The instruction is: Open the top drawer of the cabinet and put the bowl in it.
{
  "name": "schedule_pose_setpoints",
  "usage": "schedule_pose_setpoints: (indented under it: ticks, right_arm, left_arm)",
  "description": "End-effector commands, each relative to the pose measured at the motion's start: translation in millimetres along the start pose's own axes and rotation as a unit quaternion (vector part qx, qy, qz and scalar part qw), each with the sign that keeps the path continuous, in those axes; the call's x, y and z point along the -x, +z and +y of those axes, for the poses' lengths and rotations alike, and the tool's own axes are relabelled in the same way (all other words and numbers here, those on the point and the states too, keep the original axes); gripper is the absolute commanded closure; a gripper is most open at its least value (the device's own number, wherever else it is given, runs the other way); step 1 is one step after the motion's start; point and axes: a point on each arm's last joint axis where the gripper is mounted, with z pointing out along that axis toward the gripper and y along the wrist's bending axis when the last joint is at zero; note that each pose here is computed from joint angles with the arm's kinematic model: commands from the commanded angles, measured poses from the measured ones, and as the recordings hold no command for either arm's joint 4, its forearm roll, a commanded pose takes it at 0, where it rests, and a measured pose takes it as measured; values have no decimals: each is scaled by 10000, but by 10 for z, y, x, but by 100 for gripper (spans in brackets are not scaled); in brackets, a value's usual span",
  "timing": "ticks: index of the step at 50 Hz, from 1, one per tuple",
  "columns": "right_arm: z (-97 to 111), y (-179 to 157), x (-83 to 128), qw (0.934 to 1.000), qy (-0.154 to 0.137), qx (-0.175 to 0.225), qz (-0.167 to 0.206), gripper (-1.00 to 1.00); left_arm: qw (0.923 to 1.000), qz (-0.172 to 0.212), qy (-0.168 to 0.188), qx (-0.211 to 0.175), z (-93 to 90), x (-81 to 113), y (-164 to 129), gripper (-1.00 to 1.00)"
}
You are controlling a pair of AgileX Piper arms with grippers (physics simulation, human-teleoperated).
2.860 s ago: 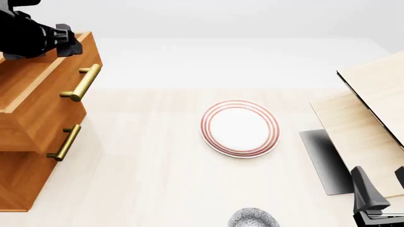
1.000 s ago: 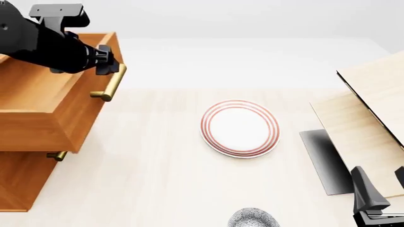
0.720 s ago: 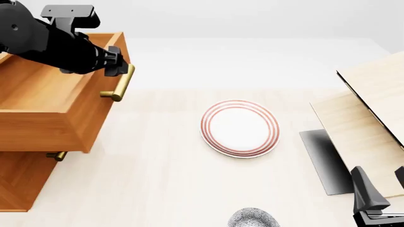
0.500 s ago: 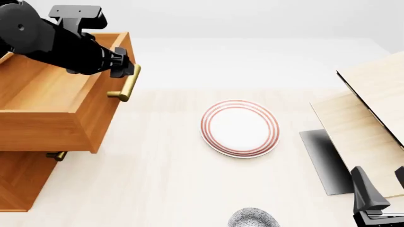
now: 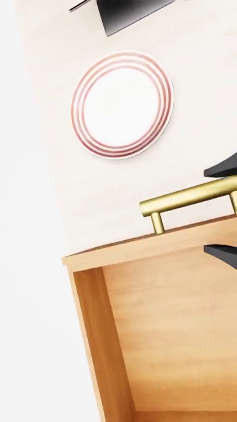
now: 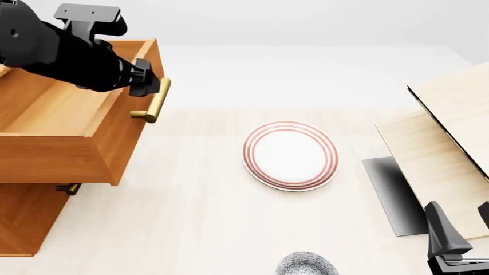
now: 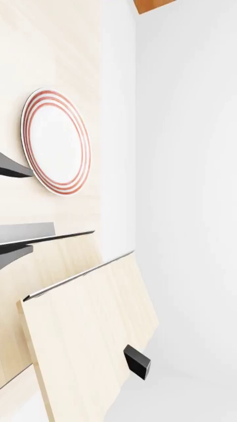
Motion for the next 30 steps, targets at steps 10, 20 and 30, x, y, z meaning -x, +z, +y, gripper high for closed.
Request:
schedule_pose_setpoints:
  ticks: [10,20,30]
  right_arm:
    - [0,0,-2,10000,2,0,0,-100]
    - [0,0,-2,10000,2,0,0,-100]
    - [0,0,-2,10000,2,0,-2,-100]
  left_arm:
    - [9989,-272,247,281,236,-133,-483,-100]
    - [9983,-421,359,193,169,-106,-591,-100]
    - [9973,-536,491,108,108,-111,-701,-100]
